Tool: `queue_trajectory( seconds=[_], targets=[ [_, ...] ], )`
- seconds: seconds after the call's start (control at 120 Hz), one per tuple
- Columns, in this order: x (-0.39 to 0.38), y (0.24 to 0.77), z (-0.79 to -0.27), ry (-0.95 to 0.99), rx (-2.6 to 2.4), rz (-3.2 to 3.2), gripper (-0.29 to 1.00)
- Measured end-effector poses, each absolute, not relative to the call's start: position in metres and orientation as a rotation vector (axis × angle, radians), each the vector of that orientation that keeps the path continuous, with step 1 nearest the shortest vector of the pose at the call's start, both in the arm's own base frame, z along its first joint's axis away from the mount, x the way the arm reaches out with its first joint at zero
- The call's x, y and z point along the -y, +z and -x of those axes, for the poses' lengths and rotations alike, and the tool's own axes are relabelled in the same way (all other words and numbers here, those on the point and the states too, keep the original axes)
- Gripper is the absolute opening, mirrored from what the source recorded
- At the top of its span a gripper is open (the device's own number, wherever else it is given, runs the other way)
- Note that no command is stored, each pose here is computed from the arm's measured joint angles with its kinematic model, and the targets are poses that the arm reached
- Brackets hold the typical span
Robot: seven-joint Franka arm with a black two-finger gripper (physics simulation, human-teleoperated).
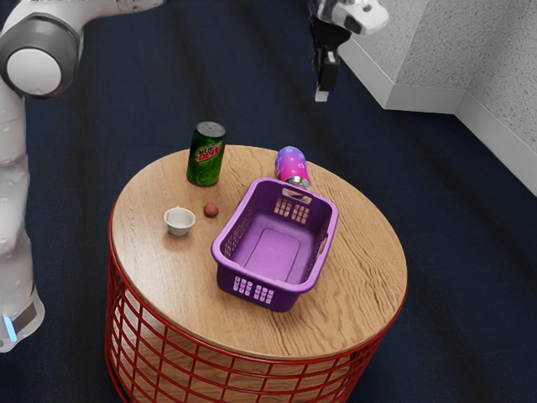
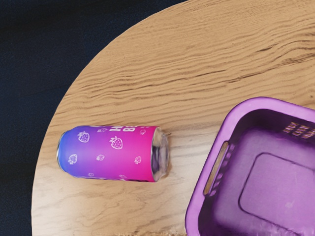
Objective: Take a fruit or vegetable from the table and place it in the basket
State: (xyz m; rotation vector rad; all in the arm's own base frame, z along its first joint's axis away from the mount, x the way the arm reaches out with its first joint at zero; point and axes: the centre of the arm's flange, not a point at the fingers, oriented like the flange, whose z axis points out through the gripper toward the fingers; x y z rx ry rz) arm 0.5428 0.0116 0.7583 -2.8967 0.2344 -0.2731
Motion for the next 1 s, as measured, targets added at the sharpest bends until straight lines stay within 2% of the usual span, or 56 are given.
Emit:
queue_trajectory(
  seconds=[0.208,0.458,0.558,0.75,1.0],
  targets=[
    [0.073,0.719,-0.547,-0.141,-0.483,2.896,0.7],
    [0.026,0.646,-0.557,0.134,-0.348,2.972,0.7],
    [0.029,0.593,-0.529,0.246,-0.341,2.988,0.7],
    [0.007,0.593,-0.435,0.148,-0.233,3.043,0.7],
    [-0.009,0.545,-0.407,0.122,-0.14,3.093,0.7]
  ],
)
